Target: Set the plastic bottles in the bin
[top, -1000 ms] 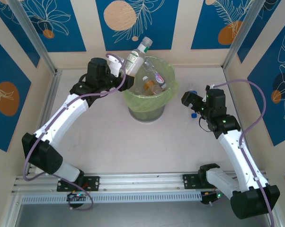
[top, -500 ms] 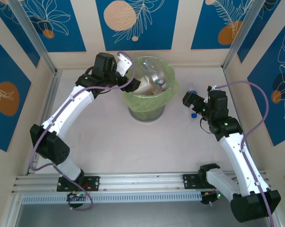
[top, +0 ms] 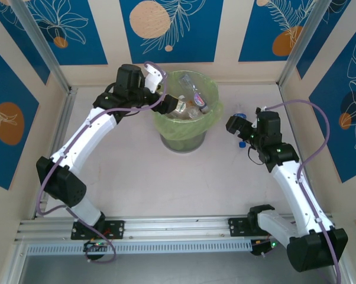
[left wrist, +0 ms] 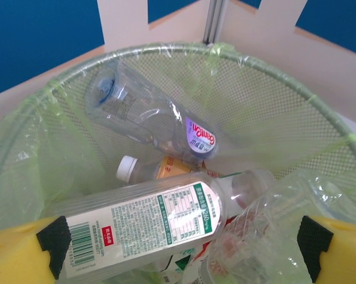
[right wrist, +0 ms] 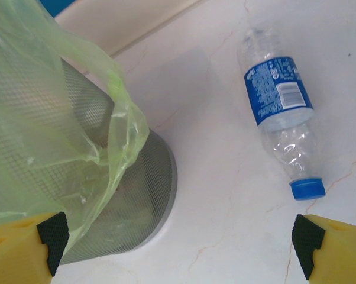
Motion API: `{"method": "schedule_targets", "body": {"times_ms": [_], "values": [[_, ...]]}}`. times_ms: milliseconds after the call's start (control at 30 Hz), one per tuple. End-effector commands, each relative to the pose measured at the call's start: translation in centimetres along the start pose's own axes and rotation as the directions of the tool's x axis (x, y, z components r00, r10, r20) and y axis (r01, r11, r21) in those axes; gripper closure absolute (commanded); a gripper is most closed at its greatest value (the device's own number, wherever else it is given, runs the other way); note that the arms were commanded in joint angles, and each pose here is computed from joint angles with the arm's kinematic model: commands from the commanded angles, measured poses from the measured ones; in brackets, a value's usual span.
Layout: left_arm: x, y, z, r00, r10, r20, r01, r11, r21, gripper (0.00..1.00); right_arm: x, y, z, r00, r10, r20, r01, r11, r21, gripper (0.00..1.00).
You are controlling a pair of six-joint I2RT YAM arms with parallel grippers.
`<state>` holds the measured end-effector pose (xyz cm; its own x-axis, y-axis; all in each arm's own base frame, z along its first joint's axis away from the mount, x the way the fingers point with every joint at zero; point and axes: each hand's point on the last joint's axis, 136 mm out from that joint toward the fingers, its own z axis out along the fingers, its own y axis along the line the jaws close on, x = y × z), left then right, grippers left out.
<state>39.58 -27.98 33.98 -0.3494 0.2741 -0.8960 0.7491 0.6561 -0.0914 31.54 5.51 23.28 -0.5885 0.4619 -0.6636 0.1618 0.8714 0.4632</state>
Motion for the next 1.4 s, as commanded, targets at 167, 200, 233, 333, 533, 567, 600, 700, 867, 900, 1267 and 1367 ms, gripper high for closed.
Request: {"method": "schedule_targets", "body": {"times_ms": [167,200,233,333,533,567,600,700,867,900,1267,1367], "values": [[-1.4,-0.2,-5.2,0.972,-0.132,0.196,0.152,0.984,-0.090,0.00,0.9,-2.5,3.1,0.992,0.002,-0.129,0.010,0.996,0.091,0.01],[-1.2,-0.1,-5.8,0.965,-0.147,0.215,0.171,0.980,-0.101,0.00,1.0,-3.2,3.5,0.991,-0.003,-0.130,0.019,0.993,0.118,0.01],[-1.0,-0.2,-6.3,0.961,-0.154,0.231,0.181,0.978,-0.102,0.00,1.0,-3.9,3.8,0.992,-0.003,-0.124,0.022,0.988,0.150,0.01],[-0.2,-0.7,-7.3,0.956,-0.150,0.253,0.179,0.979,-0.096,0.00,0.8,-5.9,4.7,0.996,-0.016,-0.088,0.035,0.975,0.220,0.01],[2.2,2.2,-8.8,0.929,-0.210,0.307,0.294,0.920,-0.260,0.00,0.9,-7.6,6.5,0.990,0.026,-0.137,0.007,0.973,0.233,0.01],[2.6,2.4,-8.9,0.924,-0.212,0.318,0.302,0.915,-0.269,0.00,0.7,-7.8,6.8,0.988,0.029,-0.150,0.007,0.971,0.238,0.01],[2.8,2.6,-9.1,0.919,-0.213,0.331,0.310,0.910,-0.276,0.00,0.6,-8.0,7.3,0.985,0.025,-0.168,0.016,0.971,0.238,0.01],[3.9,3.3,-9.7,0.908,-0.222,0.356,0.341,0.885,-0.317,0.00,0.2,-8.0,8.8,0.976,-0.005,-0.216,0.054,0.974,0.221,0.01],[5.3,3.7,-11.2,0.907,-0.190,0.376,0.334,0.868,-0.367,0.00,-0.2,-8.2,11.1,0.946,-0.022,-0.323,0.096,0.971,0.217,0.01],[5.6,3.6,-11.4,0.907,-0.185,0.380,0.332,0.868,-0.370,0.00,-0.2,-8.1,11.5,0.940,-0.023,-0.339,0.100,0.973,0.210,0.01],[10.2,2.8,-10.3,0.915,-0.215,0.342,0.332,0.882,-0.335,0.00,-1.3,-9.6,15.9,0.894,-0.030,-0.447,0.146,0.963,0.228,0.01],[10.8,2.8,-10.2,0.919,-0.205,0.336,0.321,0.885,-0.337,0.00,-1.8,-10.4,17.7,0.880,-0.073,-0.469,0.201,0.953,0.228,0.00]]}}
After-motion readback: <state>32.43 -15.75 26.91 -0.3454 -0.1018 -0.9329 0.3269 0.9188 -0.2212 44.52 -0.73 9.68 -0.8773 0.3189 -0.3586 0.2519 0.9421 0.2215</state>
